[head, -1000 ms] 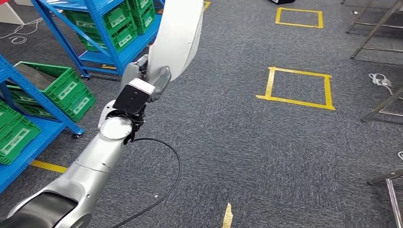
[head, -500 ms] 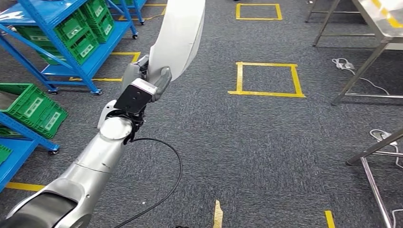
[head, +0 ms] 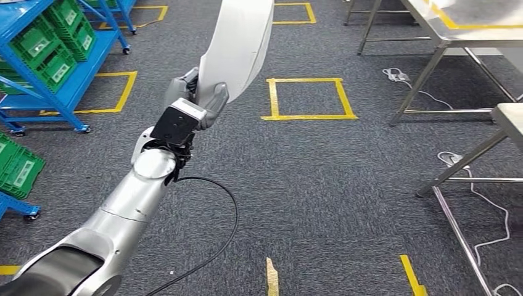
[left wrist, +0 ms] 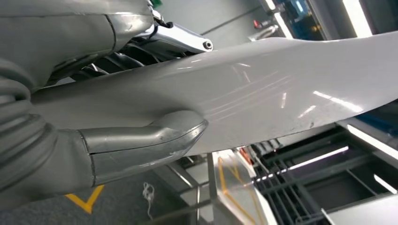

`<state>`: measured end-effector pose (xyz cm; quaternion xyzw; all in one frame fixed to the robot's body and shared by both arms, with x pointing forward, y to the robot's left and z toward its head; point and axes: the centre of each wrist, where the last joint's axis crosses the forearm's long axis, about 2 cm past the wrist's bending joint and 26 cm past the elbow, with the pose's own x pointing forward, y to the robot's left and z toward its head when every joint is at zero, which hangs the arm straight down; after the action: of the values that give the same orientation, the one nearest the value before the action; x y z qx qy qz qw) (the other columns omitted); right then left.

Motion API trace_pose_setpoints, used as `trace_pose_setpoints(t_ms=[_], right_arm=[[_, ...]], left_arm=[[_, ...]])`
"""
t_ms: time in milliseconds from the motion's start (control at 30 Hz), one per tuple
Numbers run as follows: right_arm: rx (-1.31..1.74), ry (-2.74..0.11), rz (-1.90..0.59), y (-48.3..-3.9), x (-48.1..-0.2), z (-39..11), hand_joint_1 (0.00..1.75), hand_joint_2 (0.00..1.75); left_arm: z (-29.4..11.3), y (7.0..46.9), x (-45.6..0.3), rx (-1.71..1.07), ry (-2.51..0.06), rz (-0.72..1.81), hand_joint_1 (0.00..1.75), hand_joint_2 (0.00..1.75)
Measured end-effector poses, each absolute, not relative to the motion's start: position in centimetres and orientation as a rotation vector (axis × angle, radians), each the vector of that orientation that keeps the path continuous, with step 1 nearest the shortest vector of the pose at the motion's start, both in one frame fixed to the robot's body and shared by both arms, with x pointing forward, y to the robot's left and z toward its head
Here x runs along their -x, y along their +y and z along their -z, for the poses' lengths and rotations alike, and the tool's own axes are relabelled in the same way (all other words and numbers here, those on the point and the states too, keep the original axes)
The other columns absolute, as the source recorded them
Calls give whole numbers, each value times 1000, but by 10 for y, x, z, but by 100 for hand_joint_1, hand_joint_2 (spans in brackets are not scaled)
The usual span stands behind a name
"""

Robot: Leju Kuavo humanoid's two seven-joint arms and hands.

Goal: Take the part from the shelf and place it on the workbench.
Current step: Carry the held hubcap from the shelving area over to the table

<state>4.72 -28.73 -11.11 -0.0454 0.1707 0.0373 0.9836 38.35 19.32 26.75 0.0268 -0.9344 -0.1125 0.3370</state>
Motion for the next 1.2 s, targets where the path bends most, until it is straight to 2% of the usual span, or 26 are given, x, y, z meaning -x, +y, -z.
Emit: trace_pose_setpoints(t_ms=[1200], right_arm=[[-9,348,-32,-268,-49,110,0,0]], left_arm=[[-268,187,-384,-13,-2429,309,175,175]])
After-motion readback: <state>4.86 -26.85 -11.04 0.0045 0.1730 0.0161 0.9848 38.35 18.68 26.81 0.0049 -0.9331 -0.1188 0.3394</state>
